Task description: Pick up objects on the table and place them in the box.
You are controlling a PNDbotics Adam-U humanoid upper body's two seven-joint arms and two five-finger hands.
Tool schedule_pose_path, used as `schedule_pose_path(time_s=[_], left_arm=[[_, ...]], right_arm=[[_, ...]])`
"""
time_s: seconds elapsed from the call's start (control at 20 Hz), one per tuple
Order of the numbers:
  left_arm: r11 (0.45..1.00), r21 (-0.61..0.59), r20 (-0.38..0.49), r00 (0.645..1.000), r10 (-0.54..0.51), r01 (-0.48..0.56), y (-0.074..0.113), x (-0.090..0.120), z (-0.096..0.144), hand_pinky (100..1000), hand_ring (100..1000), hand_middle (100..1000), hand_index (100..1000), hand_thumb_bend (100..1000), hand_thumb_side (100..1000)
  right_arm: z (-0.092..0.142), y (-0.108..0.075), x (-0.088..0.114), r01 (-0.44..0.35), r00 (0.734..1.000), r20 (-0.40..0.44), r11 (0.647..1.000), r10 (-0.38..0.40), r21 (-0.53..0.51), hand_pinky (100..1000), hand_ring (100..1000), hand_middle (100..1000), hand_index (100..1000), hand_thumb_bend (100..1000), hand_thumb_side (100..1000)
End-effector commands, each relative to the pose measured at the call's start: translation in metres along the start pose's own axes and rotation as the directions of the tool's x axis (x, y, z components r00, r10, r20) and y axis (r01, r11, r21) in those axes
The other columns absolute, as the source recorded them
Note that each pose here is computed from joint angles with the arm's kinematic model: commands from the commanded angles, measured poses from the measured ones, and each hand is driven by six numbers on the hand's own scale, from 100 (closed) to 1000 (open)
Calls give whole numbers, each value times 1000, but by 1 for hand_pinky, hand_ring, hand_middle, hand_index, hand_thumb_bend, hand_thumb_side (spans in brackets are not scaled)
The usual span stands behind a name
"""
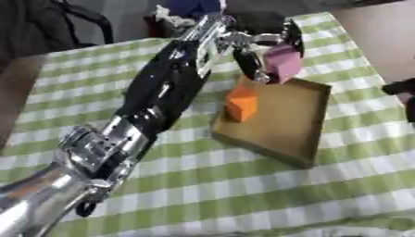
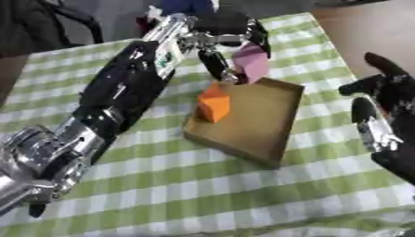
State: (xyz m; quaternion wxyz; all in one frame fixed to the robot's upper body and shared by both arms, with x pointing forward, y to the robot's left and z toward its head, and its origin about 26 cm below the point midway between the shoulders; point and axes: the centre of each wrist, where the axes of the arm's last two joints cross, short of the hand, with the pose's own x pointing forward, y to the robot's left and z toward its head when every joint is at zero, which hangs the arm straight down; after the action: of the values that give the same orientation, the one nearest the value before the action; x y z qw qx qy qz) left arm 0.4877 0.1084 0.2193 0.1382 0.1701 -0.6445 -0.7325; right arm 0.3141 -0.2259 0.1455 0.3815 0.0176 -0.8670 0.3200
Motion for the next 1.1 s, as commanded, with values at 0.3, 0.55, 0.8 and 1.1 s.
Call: schedule_pose_path(time_s=[0.3, 0.55, 0.8, 1.1], left_arm=[[976, -209, 82, 996, -36, 53, 3, -5, 3, 827, 790, 792, 875, 165, 100], [971, -233, 63, 998, -30, 44, 5, -5, 4, 842, 814, 849, 902, 230, 171], [970, -241, 55, 998, -20, 33, 6, -6, 5, 849, 825, 876, 913, 260, 194], [970, -243, 52, 998, -21, 33, 7, -6, 5, 869, 845, 921, 926, 436, 271]], right_arm=[[-1, 2, 0, -2, 1000, 13, 1000, 1, 28, 889, 748, 622, 987, 100, 579], [-2, 2, 1, -3, 1000, 17, 1000, 3, 29, 889, 749, 622, 988, 100, 577], [-2, 2, 1, -3, 1000, 19, 1000, 3, 30, 889, 749, 623, 989, 100, 576], [-3, 2, 1, -4, 1000, 22, 999, 3, 36, 890, 751, 624, 994, 100, 575]])
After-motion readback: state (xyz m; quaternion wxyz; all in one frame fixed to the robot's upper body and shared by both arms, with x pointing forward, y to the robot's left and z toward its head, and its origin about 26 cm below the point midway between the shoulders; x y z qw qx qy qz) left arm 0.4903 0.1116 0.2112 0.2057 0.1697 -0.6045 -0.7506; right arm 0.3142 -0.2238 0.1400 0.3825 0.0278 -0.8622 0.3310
